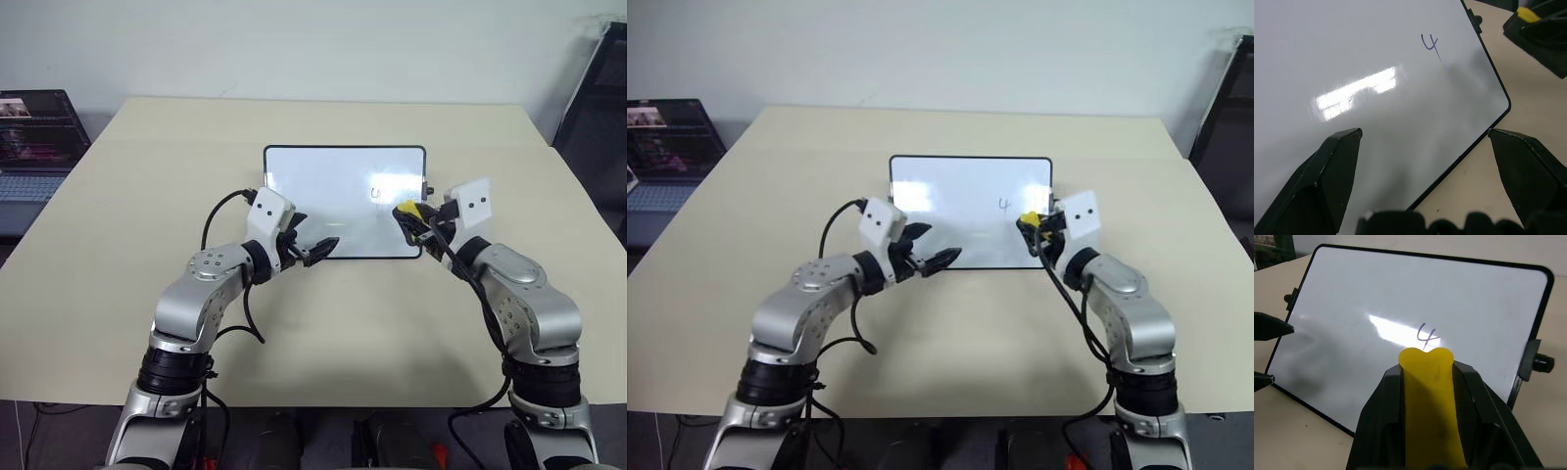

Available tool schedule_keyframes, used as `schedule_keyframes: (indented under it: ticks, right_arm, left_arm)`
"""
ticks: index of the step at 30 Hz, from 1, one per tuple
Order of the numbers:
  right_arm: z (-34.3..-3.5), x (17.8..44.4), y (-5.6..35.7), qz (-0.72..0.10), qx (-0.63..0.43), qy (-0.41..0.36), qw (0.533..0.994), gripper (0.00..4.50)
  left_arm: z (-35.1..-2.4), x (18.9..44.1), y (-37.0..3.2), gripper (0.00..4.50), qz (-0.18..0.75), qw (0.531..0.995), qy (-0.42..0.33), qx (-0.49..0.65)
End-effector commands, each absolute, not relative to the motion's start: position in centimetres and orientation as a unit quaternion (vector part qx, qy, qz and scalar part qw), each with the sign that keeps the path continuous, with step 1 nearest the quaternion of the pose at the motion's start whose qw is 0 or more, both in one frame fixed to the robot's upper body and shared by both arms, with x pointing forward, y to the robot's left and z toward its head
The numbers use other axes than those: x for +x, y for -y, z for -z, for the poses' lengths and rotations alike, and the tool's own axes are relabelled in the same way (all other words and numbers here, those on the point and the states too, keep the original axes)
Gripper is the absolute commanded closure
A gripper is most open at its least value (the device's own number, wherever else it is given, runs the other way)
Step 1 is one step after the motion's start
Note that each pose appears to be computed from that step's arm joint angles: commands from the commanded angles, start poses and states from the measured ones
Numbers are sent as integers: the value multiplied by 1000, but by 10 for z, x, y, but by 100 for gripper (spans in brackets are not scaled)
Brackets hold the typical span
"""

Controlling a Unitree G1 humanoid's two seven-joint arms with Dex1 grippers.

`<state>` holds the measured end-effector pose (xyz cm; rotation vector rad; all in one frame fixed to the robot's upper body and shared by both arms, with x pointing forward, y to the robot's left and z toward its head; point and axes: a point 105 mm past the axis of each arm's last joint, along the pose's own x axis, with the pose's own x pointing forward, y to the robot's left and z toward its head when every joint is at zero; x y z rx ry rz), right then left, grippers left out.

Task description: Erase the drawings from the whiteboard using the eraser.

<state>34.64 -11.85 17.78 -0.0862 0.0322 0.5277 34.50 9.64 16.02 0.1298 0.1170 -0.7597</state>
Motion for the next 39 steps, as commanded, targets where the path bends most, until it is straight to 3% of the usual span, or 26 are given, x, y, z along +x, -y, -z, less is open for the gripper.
schedule_keyframes:
  ticks: [1, 9, 22, 27, 39]
  right_arm:
    - [-187, 345, 113, -275, -72, 9, 959, 351]
    - [-175, 359, 110, -284, -174, 23, 943, 351]
    - [-218, 425, 84, -222, -197, 141, 944, 351]
    - [-185, 435, 80, -240, -250, 105, 932, 351]
    - [-128, 413, 80, -286, -300, 88, 906, 351]
  left_arm:
    - [-171, 345, -93, 0, 375, 924, -32, 67]
    - [-175, 352, -88, 0, 371, 926, -23, 59]
    - [-166, 347, -76, 0, 402, 908, -24, 113]
    - [-167, 345, -76, 0, 401, 909, -24, 113]
    - [-170, 344, -77, 0, 395, 913, -25, 103]
